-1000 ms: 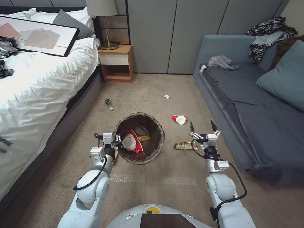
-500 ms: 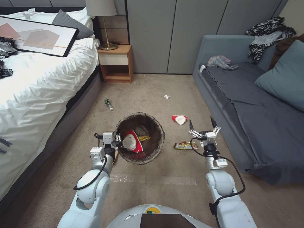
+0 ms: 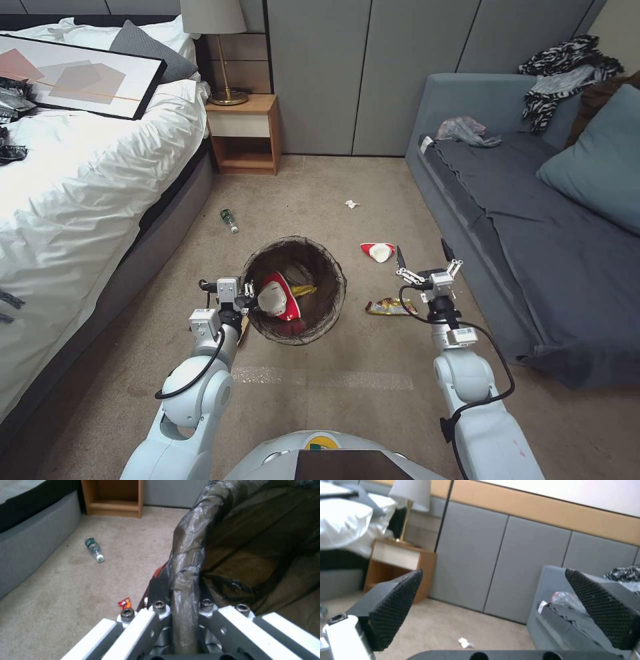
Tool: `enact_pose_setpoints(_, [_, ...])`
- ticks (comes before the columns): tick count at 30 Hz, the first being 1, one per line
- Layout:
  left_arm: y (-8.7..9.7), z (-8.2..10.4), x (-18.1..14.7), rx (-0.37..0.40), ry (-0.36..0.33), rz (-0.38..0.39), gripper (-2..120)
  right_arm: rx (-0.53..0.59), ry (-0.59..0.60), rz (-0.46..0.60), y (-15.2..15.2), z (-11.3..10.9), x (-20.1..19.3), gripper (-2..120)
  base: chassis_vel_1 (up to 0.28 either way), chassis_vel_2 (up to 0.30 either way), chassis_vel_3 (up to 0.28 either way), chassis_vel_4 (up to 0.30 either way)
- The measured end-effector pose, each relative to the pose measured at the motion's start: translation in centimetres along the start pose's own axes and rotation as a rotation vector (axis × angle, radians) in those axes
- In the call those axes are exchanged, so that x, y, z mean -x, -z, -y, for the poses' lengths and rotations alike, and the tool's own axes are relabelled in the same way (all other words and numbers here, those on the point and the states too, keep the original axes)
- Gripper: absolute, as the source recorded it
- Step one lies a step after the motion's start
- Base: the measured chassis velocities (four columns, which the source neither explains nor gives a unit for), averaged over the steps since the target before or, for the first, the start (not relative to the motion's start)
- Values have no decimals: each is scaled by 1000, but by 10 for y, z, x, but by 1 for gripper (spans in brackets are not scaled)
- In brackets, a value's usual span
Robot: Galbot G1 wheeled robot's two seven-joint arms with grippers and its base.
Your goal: Pick up the trash bin, then pick up the garbage from the floor and place it into the trash bin.
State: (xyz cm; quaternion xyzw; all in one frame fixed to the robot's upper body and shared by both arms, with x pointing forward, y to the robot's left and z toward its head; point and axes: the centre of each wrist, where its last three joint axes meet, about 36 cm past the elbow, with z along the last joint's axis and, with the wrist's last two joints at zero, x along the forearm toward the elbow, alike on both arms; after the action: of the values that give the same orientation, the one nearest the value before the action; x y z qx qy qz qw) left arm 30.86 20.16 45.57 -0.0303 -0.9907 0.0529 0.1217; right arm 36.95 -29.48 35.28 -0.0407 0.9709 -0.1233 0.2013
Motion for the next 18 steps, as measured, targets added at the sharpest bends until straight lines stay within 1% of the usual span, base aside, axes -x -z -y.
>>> enact_pose_setpoints(6, [0, 0, 1, 0, -2, 0, 0, -25, 22, -15, -5, 5, 4, 100, 0, 0, 0, 0])
enact_pose_setpoints(8, [0, 0, 1, 1, -2, -1, 0, -37, 59, -35, -8, 8, 7, 100, 0, 0, 0, 0])
enact_pose_setpoints(14, [0, 0, 2, 2, -2, -2, 0, -55, 119, -78, -12, 14, 11, 100, 0, 0, 0, 0])
enact_pose_setpoints(17, [-1, 0, 2, 4, -3, -4, 0, -90, 196, -139, -18, 22, 18, 100, 0, 0, 0, 0])
enact_pose_setpoints(18, [-1, 0, 2, 4, -3, -4, 0, -90, 196, -139, -18, 22, 18, 100, 0, 0, 0, 0])
